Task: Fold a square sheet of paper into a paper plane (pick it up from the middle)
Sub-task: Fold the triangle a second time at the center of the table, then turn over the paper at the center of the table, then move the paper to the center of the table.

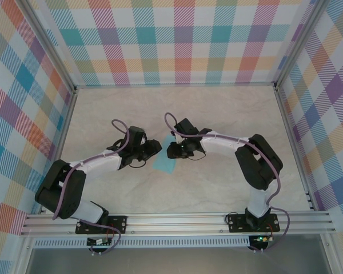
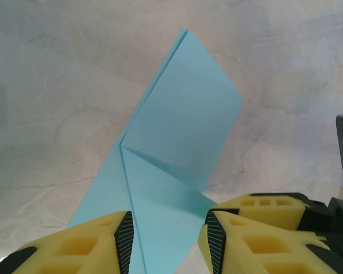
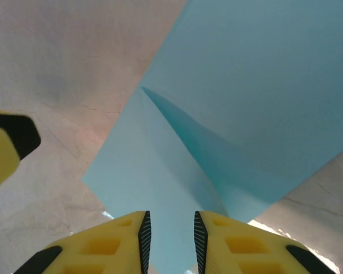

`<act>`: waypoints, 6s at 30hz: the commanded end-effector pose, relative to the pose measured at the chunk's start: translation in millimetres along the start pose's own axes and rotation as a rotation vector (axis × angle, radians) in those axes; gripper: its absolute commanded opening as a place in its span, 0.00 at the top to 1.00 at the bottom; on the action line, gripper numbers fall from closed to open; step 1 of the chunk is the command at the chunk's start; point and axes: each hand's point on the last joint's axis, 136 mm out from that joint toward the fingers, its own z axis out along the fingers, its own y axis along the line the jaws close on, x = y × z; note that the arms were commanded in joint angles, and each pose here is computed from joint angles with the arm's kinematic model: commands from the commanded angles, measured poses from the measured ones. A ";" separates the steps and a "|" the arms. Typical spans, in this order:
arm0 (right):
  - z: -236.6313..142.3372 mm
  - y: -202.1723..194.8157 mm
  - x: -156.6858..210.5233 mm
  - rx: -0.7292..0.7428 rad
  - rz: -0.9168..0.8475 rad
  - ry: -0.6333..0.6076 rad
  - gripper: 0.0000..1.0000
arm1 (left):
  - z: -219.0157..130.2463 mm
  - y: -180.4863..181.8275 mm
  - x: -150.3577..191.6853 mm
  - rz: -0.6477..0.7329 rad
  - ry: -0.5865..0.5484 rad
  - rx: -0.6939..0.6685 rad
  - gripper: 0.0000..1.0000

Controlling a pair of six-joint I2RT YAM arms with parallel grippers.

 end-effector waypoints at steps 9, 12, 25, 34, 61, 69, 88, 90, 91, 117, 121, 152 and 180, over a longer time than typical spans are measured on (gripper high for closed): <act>21.2 -32.3 1.7 0.084 0.079 0.035 0.73 | 30.5 0.9 21.3 -0.005 0.099 0.005 0.59; 23.3 -35.7 7.2 0.087 0.106 0.049 0.73 | 39.1 1.3 24.0 -0.005 0.118 0.001 0.59; 26.2 -45.0 20.8 0.049 0.203 0.093 0.76 | 54.0 -4.5 25.9 -0.004 0.151 0.015 0.72; 21.6 -42.4 20.8 0.004 0.222 0.093 0.77 | 53.6 -9.8 22.7 0.009 0.138 0.035 0.80; -118.6 -54.9 -6.2 0.133 0.105 -0.341 0.19 | -103.0 16.6 -29.0 0.370 -0.151 -0.431 0.98; -140.2 -89.4 8.7 0.274 0.156 -0.424 0.00 | -157.3 37.4 -59.7 0.497 -0.294 -0.844 0.98; -159.9 -128.6 36.9 0.403 0.322 -0.444 0.00 | -3.0 23.8 -6.4 0.811 -0.084 -1.090 0.96; -164.2 -131.1 38.9 0.413 0.338 -0.456 0.00 | 11.6 19.1 4.8 0.817 -0.061 -1.060 0.95; -165.5 -133.1 40.4 0.420 0.346 -0.458 0.00 | 18.1 17.6 9.1 0.819 -0.050 -1.050 0.94; -108.0 -43.7 29.6 -0.135 0.256 -0.212 0.04 | -42.3 -47.9 -6.8 0.357 -0.114 -0.266 0.50; -78.9 -18.3 36.0 -0.203 0.234 -0.092 0.08 | -33.0 -17.1 -19.4 0.224 -0.098 -0.238 0.58; -0.9 31.2 35.1 -0.258 0.311 0.130 0.17 | 32.6 78.5 -51.1 -0.032 -0.025 -0.312 0.59; 19.1 51.1 31.5 -0.284 0.333 0.200 0.22 | 30.4 87.2 -42.4 -0.071 -0.006 -0.297 0.58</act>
